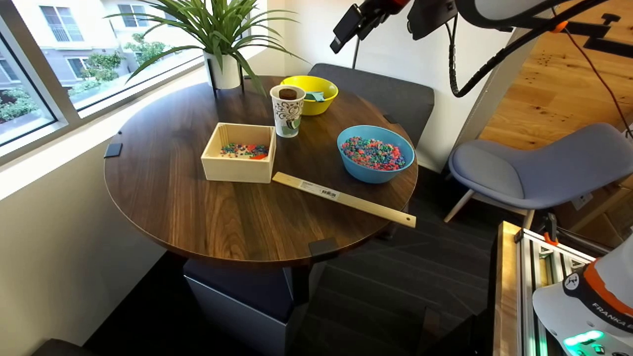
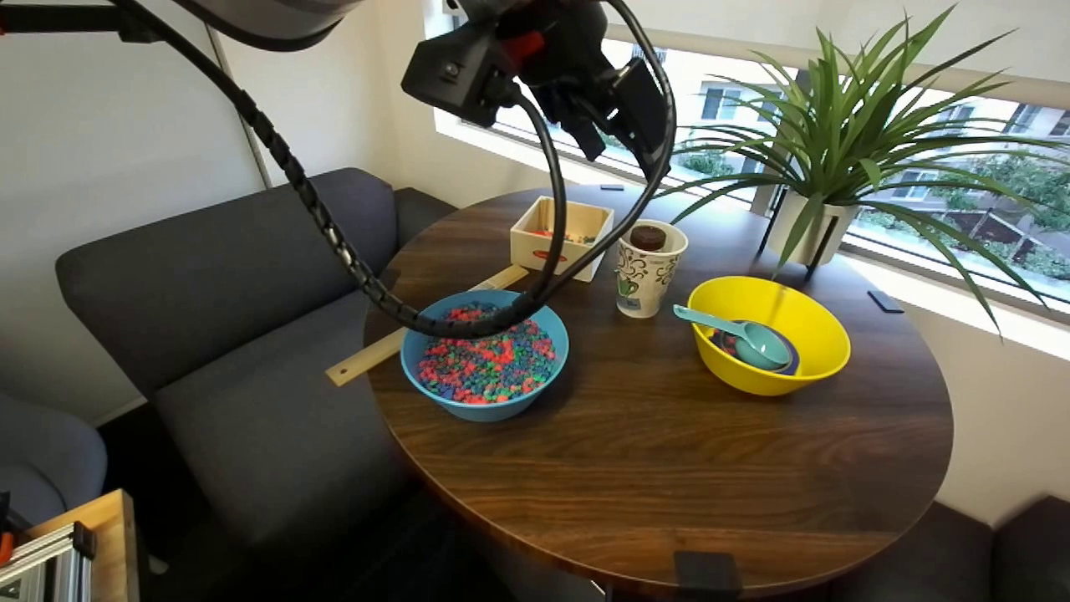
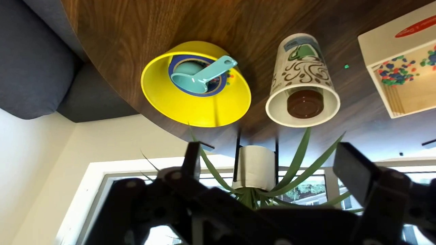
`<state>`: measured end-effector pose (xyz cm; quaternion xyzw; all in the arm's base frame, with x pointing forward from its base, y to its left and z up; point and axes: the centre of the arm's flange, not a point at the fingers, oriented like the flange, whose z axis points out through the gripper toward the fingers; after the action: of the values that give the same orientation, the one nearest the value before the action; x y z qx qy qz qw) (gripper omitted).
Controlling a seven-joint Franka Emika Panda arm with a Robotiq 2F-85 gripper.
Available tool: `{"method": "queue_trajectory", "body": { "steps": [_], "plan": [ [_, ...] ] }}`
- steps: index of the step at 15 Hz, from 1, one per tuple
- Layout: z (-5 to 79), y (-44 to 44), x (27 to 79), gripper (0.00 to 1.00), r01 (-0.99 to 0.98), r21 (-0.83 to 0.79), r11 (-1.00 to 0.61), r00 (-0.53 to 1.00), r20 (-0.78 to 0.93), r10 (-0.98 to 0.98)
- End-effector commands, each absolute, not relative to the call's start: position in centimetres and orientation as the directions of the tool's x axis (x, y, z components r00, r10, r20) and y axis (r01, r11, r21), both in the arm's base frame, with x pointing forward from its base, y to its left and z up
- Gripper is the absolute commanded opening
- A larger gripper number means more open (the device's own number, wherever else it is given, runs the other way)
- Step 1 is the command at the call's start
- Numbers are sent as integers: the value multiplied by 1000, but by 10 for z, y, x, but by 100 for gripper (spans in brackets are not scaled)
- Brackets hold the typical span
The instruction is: Move the bottle to the table
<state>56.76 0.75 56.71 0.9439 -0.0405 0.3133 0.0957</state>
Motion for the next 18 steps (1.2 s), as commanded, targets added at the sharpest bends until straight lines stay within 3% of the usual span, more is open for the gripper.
{"method": "queue_trajectory", "body": {
  "steps": [1, 8, 13, 14, 18],
  "plan": [
    [556, 22, 587, 100, -81, 150, -985, 815, 579, 21],
    [524, 69, 633, 100, -21, 186, -982, 846, 527, 82],
    [492, 62, 666, 100, -63, 169, -984, 906, 423, 15],
    [495, 63, 642, 100, -29, 181, -983, 889, 454, 57],
    [493, 60, 646, 100, -34, 183, -982, 890, 453, 54]
  ]
}}
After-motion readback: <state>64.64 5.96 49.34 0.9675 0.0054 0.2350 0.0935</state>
